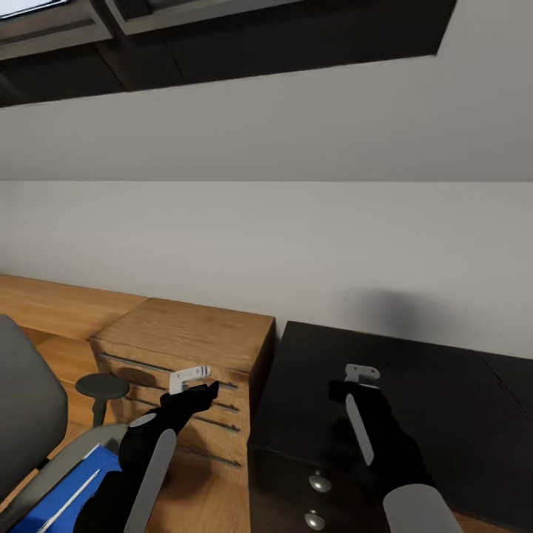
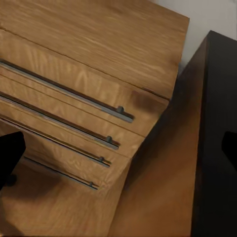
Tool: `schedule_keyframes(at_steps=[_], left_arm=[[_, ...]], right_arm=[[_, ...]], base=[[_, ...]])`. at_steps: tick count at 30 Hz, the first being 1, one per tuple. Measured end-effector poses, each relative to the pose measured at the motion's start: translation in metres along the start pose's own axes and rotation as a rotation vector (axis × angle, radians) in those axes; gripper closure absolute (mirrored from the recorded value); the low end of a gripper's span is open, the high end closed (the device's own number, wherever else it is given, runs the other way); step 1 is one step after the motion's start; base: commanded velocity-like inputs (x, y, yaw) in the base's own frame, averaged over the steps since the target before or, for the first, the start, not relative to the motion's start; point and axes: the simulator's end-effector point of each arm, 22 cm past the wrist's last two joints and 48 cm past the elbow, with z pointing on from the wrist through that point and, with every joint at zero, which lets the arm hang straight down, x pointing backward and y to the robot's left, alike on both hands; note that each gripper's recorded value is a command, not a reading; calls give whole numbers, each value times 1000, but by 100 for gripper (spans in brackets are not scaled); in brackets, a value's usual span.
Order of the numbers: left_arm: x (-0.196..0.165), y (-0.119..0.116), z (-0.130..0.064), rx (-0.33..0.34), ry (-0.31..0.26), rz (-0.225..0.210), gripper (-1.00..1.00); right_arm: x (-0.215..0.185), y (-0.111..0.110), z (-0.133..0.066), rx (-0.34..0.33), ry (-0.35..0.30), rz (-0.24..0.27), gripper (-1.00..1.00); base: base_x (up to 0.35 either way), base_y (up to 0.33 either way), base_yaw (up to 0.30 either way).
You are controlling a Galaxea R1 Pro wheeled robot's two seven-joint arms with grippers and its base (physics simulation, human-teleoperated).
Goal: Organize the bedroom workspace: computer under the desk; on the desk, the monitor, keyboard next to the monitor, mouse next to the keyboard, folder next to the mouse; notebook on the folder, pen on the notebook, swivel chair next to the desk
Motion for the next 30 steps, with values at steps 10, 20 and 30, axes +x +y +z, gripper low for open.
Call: schedule_keyframes(at_steps=[10,20,30], left_arm=[[0,0,0,0,0,0,-100],[0,-1,0,1,0,0,-100],[0,-1,0,1,1,1,-100]], right_arm=[[12,19,2,-26,22,-50,100],[21,46,2,-107,38,-80,100],[33,54,5,-129,65,-96,100]], base=[[0,0,274],[0,0,155],[0,0,3]])
